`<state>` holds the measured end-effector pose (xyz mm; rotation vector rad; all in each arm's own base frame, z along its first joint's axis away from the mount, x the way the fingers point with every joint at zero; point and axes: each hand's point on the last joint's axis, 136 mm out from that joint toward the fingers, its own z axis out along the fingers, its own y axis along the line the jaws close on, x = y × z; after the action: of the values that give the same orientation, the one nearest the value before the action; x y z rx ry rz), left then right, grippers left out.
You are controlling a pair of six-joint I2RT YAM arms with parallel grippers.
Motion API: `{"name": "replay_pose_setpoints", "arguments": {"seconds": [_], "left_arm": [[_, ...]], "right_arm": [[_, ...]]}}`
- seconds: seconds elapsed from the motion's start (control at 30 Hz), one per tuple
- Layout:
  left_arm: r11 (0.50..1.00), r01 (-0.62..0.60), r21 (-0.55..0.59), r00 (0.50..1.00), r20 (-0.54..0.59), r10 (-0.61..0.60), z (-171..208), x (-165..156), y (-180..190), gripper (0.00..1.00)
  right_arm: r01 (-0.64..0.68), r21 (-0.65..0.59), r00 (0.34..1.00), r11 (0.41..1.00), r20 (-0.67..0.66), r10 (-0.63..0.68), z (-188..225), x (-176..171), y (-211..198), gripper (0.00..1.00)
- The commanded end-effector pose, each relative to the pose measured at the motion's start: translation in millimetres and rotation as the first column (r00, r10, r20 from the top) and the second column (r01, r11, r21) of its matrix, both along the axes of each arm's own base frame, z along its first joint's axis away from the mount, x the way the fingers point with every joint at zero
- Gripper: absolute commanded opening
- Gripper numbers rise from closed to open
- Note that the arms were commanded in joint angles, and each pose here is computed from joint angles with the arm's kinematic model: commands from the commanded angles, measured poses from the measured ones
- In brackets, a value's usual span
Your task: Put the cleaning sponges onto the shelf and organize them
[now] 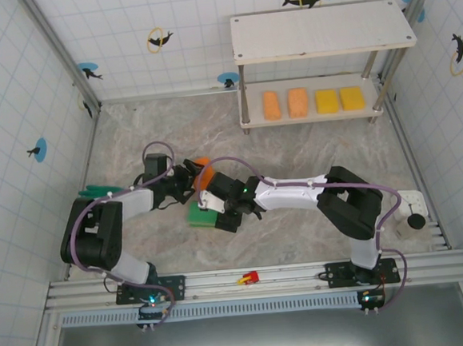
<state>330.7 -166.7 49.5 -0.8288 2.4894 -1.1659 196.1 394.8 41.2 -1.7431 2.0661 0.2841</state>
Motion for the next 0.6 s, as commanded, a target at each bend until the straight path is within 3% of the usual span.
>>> {"name": "replay_pose_setpoints", "arguments": {"seconds": [0.0,0.57], "left_arm": [[1.0,0.005,-0.02,1.0,0.015,-0.005,5.6,8.8,-7.5,0.97],[1.0,0.012,-0.006,0.999,0.05,-0.012,16.1,32.7,-18.4,0.97]], "right_arm": [[0.012,0.016,1.0,1.0,0.018,-0.012,13.6,-0.4,-2.7,0.88],[0.016,0.007,0.999,1.0,0.033,-0.017,13.6,2.1,-4.8,0.88]]}}
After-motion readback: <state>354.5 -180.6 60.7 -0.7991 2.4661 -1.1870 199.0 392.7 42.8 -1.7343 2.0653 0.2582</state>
